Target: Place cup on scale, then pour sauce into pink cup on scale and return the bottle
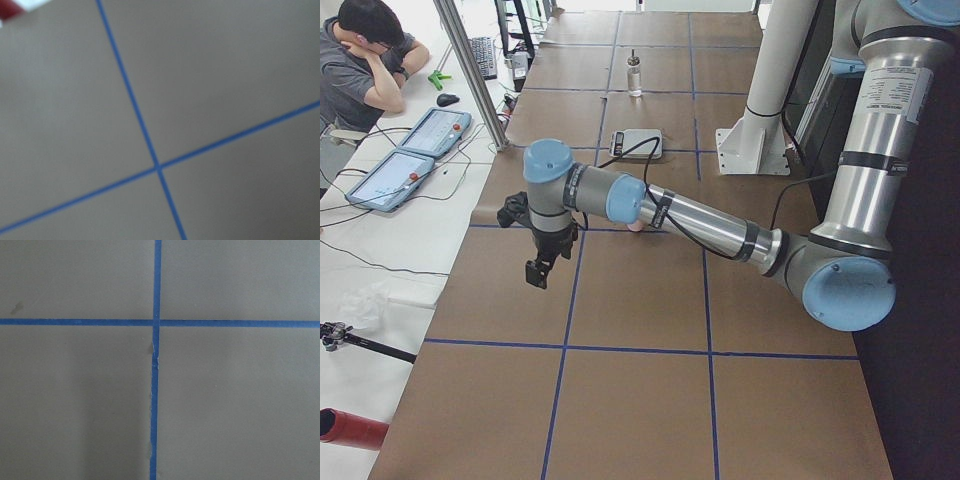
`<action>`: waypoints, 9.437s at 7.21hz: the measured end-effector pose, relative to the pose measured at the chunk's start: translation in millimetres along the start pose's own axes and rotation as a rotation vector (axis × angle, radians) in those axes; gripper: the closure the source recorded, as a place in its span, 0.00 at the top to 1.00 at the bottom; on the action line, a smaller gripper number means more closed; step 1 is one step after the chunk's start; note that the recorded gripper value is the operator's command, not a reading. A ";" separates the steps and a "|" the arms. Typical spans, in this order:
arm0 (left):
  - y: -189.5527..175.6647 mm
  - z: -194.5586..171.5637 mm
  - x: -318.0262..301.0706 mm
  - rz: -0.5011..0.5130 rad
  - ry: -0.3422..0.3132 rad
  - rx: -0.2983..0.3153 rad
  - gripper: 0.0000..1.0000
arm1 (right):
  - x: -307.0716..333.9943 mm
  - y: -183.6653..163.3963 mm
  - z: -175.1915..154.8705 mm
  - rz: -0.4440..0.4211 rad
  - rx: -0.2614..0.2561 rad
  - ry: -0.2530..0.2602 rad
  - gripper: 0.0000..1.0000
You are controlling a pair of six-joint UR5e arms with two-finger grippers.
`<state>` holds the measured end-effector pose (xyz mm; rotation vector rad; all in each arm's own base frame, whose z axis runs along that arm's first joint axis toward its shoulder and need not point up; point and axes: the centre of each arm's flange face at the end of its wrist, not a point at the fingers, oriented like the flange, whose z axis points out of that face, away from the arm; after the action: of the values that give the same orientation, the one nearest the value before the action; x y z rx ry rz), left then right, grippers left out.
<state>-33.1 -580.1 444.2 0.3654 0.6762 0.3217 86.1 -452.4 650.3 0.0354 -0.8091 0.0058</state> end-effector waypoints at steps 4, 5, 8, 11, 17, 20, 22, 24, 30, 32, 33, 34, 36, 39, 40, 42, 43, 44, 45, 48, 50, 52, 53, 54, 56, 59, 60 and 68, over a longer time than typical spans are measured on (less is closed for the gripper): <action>-20.2 18.8 85.1 -0.253 0.227 -0.018 1.00 | -13.9 -19.4 -13.9 -0.019 0.030 0.002 1.00; -17.9 24.1 122.6 -0.343 0.240 -0.032 1.00 | -12.2 -18.3 -12.7 -0.011 0.028 0.004 1.00; 11.6 85.5 231.5 -0.589 0.196 -0.033 1.00 | -14.8 -19.2 -14.6 -0.007 0.032 0.005 1.00; 64.1 144.9 284.9 -0.698 0.184 -0.028 0.97 | -17.6 -22.6 -17.7 -0.011 0.038 0.000 1.00; 77.2 189.7 320.3 -0.684 0.160 -0.094 0.96 | -24.0 -23.3 -20.2 -0.017 0.044 -0.039 1.00; 74.2 200.1 326.2 -0.679 0.157 -0.106 0.87 | -25.0 -24.5 -20.9 -0.019 0.045 -0.042 1.00; 75.7 201.7 329.6 -0.673 0.159 -0.112 0.46 | -25.0 -24.6 -20.6 -0.018 0.044 -0.044 1.00; 77.6 204.0 332.7 -0.669 0.158 -0.118 0.18 | -24.8 -24.6 -20.6 -0.018 0.044 -0.044 1.00; 66.1 162.7 356.3 -0.662 0.183 -0.105 0.00 | -26.1 -25.2 -21.7 -0.020 0.047 -0.046 1.00; 3.2 114.6 415.9 -0.725 0.178 -0.112 0.00 | -30.6 -26.0 -25.0 -0.027 0.053 -0.058 1.00; -34.0 88.2 460.9 -0.796 0.181 -0.127 0.00 | -33.6 -26.1 -26.2 -0.030 0.055 -0.077 1.00; -60.6 74.2 509.1 -0.880 0.188 -0.152 0.00 | -35.8 -26.4 -27.0 -0.032 0.057 -0.092 1.00; -84.5 82.1 594.3 -0.984 0.170 -0.171 0.00 | -37.5 -26.7 -28.0 -0.035 0.059 -0.099 1.00; -87.8 105.8 654.6 -1.018 0.134 -0.179 0.00 | -38.7 -26.8 -29.0 -0.037 0.061 -0.101 1.00; -88.4 112.2 661.8 -1.015 0.134 -0.183 0.00 | -39.4 -26.8 -29.6 -0.038 0.062 -0.101 1.00; -84.7 121.2 673.1 -1.002 0.143 -0.193 0.00 | -39.9 -27.0 -30.1 -0.039 0.063 -0.101 1.00; -84.1 125.3 675.6 -0.997 0.147 -0.194 0.00 | -39.9 -27.2 -30.1 -0.039 0.063 -0.101 1.00; -83.7 129.8 675.6 -0.994 0.145 -0.195 0.03 | -39.6 -27.1 -29.9 -0.039 0.062 -0.100 1.00; -83.1 132.5 674.9 -0.993 0.143 -0.196 0.71 | -39.5 -27.3 -29.8 -0.039 0.062 -0.100 1.00; -82.2 130.6 672.8 -0.981 0.155 -0.178 1.00 | -41.3 -28.9 -31.4 -0.042 0.065 -0.102 1.00; -80.6 110.8 671.1 -0.966 0.189 -0.152 1.00 | -45.4 -32.7 -35.5 -0.038 0.069 -0.102 1.00; -73.1 67.5 660.7 -0.915 0.220 -0.130 1.00 | -67.1 -32.9 -56.4 0.018 0.102 -0.103 1.00; -77.6 44.1 646.7 -0.904 0.237 -0.109 1.00 | -86.1 -28.4 -70.1 0.052 0.123 -0.109 1.00; -88.2 21.7 624.5 -0.892 0.254 -0.091 1.00 | -115.5 -19.7 -82.3 0.089 0.137 -0.119 1.00; -113.7 -15.3 568.5 -0.846 0.273 -0.068 1.00 | -190.6 6.9 -97.2 0.134 0.143 -0.134 1.00; -151.7 -64.9 458.6 -0.739 0.225 0.001 1.00 | -310.9 46.9 -69.5 0.193 0.151 -0.070 1.00; -154.1 -75.5 421.7 -0.695 0.190 0.025 1.00 | -331.4 59.6 -55.2 0.196 0.190 -0.078 1.00; -53.4 -27.2 172.6 -0.168 -0.041 -0.037 1.00 | -437.3 149.5 83.4 0.014 0.584 0.008 1.00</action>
<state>85.0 -552.1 307.7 0.2776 0.6552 0.1665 -278.9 -302.2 395.8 0.5808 -0.7770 0.2559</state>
